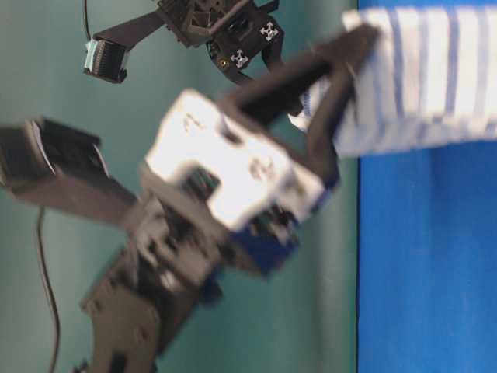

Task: Fold the blue towel.
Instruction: 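Lift the strip and rotate it vertical, left gripper swinging down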

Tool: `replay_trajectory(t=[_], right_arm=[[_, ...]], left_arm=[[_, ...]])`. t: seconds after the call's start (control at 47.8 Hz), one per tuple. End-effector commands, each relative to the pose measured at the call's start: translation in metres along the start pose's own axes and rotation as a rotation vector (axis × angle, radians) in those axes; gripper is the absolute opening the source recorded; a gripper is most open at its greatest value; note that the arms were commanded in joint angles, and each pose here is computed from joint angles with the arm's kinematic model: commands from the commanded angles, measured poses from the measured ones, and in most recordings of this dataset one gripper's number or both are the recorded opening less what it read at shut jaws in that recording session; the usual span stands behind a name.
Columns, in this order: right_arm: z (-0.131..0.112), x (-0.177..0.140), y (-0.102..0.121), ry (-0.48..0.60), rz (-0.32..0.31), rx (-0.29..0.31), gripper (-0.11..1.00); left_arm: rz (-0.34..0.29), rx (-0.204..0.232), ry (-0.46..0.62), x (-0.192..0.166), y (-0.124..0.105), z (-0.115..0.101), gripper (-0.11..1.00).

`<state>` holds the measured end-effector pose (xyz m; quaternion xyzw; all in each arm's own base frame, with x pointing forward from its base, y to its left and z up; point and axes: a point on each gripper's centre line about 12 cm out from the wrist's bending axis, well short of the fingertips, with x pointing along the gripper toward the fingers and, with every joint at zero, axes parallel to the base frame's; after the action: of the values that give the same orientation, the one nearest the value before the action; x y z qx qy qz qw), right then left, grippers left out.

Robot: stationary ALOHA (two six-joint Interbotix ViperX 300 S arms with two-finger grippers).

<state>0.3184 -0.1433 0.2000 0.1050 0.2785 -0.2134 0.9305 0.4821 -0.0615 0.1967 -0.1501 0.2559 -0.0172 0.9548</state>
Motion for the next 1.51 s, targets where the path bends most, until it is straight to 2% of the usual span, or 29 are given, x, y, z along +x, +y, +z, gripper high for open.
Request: replay_trajectory(t=[0.0,0.272,0.355,0.46,0.69,0.983,1.296,1.484], right_arm=[[0.015,-0.002,-0.005,-0.046,-0.011,0.000,0.03],[0.018,-0.003,-0.016,-0.051,-0.039,0.006,0.03],[0.020,-0.003,-0.019,-0.057,-0.044,0.006,0.03],[0.023,-0.001,-0.020,-0.057,-0.047,-0.001,0.03],[0.026,0.013,-0.021,-0.030,-0.049,-0.001,0.03],[0.023,0.036,-0.021,0.022,-0.049,-0.001,0.03],[0.025,0.059,-0.022,0.042,-0.050,0.000,0.03],[0.033,0.067,-0.016,0.030,-0.038,-0.016,0.03]], left_arm=[[-0.027,-0.002,-0.072,0.001,-0.010,0.026,0.01],[-0.036,-0.006,-0.101,0.016,-0.013,0.035,0.01],[-0.036,-0.011,-0.096,0.016,-0.013,0.031,0.01],[-0.040,-0.042,-0.086,0.014,-0.014,0.026,0.01],[-0.065,-0.138,-0.092,0.004,-0.019,0.009,0.01],[-0.095,-0.220,-0.110,-0.009,-0.021,-0.008,0.01],[-0.113,-0.293,-0.088,-0.023,-0.024,-0.032,0.01],[-0.117,-0.304,-0.068,-0.032,-0.026,-0.042,0.01]])
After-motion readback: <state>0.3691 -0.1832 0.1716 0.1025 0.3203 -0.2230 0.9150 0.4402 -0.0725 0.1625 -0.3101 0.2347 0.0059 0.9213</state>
